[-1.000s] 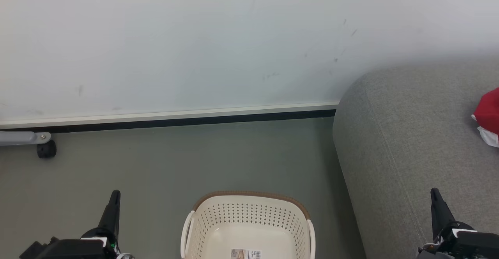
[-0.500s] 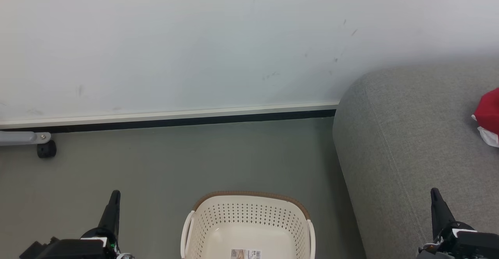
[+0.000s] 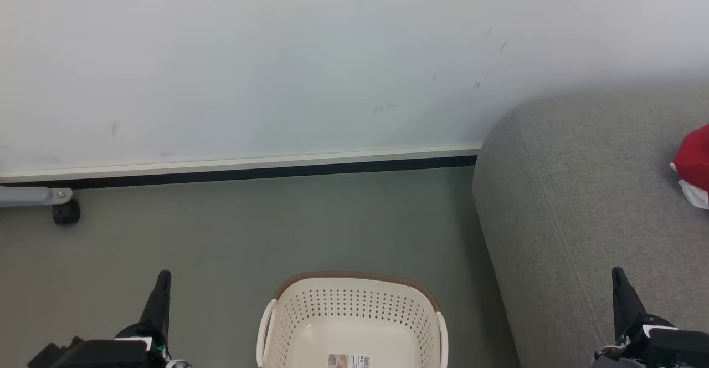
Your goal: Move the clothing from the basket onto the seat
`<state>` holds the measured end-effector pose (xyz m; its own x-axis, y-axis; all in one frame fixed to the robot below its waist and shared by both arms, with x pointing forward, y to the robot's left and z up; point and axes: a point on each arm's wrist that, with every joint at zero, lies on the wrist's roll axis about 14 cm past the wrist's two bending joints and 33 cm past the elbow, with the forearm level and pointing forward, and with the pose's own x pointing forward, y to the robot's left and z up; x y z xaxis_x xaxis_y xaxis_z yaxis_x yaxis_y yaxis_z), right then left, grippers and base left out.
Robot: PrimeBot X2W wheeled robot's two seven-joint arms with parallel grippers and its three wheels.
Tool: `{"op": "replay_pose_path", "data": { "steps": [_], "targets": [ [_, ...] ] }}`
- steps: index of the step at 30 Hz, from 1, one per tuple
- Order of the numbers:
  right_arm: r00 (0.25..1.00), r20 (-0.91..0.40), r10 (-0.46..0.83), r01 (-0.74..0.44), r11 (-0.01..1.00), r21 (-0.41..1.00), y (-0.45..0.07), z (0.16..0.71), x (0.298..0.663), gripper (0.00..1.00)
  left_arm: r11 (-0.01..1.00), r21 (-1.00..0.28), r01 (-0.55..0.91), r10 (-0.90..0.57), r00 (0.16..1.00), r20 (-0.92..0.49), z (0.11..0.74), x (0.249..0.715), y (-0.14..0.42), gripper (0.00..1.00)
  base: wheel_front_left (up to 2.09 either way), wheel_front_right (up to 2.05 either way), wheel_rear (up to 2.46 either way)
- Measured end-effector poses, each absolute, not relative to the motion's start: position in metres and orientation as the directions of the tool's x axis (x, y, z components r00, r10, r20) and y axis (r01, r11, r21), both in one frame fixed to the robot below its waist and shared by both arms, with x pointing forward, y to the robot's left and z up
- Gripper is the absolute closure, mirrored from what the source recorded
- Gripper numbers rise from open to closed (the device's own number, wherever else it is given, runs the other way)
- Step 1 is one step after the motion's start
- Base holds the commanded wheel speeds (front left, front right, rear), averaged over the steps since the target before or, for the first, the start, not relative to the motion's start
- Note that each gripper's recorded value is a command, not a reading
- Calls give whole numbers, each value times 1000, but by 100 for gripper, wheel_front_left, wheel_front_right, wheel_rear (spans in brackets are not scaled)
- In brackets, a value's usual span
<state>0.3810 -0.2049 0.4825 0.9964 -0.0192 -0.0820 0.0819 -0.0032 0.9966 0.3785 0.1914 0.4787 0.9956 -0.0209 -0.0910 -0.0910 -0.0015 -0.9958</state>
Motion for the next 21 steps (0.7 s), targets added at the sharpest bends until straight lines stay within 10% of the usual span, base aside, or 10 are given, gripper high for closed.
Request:
{"op": "replay_pose_path", "data": {
  "steps": [21],
  "targets": [
    [996,-82,-19,82,-3,997,-205,483,381,100,-1,-996,-91,-21,996,-91,479,379,191,100,0,0,0]
  ]
}}
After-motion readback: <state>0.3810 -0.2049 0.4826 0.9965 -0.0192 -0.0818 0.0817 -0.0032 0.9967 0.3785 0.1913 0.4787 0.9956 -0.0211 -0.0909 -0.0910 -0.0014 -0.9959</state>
